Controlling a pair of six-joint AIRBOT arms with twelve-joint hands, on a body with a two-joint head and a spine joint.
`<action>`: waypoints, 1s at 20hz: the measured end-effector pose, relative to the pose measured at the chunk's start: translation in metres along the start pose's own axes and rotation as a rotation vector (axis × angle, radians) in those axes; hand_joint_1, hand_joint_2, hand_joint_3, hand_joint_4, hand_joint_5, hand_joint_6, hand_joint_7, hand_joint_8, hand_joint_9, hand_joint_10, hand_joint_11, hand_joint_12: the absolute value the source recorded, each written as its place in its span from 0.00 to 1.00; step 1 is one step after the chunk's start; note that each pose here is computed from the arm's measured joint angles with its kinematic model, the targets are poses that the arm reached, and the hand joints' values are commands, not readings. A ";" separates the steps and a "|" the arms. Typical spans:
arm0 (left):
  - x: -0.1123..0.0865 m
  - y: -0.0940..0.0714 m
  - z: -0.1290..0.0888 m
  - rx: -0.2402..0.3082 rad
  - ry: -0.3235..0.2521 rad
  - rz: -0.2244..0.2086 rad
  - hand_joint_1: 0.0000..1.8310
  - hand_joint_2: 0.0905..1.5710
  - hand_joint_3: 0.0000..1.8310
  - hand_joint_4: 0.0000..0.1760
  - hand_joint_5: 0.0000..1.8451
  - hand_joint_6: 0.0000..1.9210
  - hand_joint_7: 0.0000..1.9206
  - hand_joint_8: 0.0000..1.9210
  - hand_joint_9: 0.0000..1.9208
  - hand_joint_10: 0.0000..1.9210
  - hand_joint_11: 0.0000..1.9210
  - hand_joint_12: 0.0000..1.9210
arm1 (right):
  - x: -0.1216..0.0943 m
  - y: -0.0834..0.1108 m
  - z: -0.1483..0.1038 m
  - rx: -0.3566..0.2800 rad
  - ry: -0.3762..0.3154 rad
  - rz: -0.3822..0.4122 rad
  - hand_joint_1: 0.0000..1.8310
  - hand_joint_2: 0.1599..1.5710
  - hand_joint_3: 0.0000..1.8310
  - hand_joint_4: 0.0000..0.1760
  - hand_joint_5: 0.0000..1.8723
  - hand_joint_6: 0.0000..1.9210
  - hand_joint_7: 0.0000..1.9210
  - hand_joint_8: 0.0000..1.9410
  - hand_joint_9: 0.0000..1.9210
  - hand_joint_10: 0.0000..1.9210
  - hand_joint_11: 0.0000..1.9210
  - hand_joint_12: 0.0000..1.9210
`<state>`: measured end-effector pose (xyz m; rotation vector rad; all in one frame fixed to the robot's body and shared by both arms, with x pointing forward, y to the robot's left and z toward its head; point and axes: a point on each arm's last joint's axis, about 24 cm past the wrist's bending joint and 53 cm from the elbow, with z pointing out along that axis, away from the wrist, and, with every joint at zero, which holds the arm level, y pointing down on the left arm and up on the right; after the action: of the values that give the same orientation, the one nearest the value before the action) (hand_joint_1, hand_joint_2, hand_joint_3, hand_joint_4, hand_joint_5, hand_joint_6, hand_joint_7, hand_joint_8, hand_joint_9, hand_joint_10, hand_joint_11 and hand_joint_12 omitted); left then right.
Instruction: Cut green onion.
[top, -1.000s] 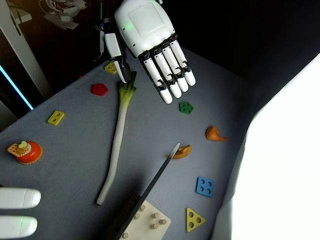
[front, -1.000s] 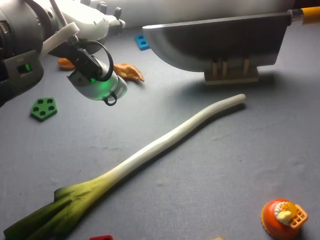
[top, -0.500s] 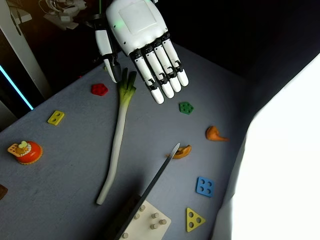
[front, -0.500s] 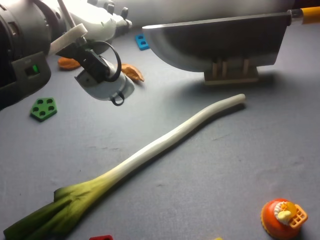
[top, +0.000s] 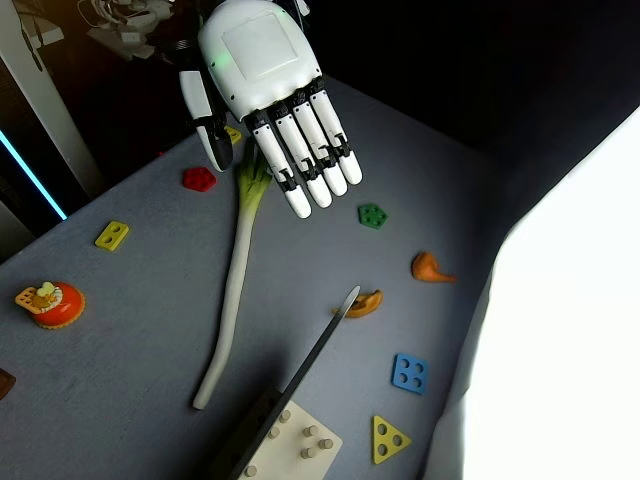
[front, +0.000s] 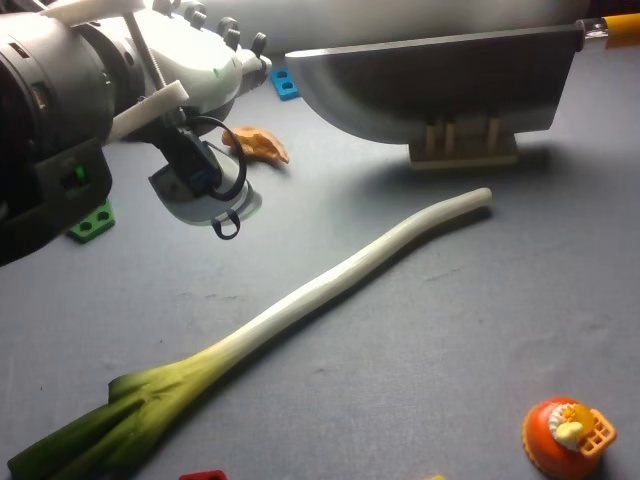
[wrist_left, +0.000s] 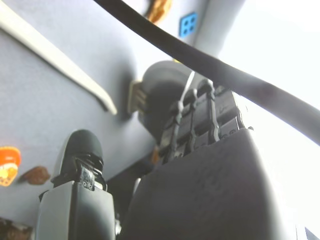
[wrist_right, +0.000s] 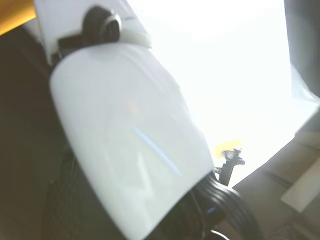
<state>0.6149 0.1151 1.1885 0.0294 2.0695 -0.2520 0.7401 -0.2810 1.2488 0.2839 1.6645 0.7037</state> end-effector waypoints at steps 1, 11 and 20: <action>0.004 0.001 0.001 -0.002 0.008 0.003 0.29 0.79 0.00 0.00 0.02 0.00 0.01 0.00 0.01 0.00 0.01 0.00 | 0.001 -0.004 0.006 0.002 -0.003 0.027 0.60 0.62 0.01 0.00 0.00 0.00 0.00 0.00 0.00 0.00 0.00 0.00; 0.022 -0.018 -0.009 0.044 -0.017 0.000 0.30 0.81 0.00 0.00 0.02 0.00 0.01 0.00 0.01 0.00 0.00 0.00 | 0.019 -0.018 0.034 -0.007 0.030 0.153 0.63 0.60 0.00 0.00 0.00 0.00 0.00 0.00 0.00 0.00 0.00 0.00; 0.065 0.001 -0.025 -0.068 0.036 -0.247 0.33 0.80 0.00 0.00 0.03 0.00 0.03 0.00 0.03 0.00 0.01 0.02 | 0.039 -0.012 0.053 -0.077 0.051 0.094 0.64 0.58 0.00 0.06 0.00 0.00 0.00 0.00 0.00 0.00 0.00 0.00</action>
<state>0.5613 0.1152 1.1441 -0.2661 2.1155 -0.3334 0.7840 -0.2535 1.2068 0.2925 1.6760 0.8498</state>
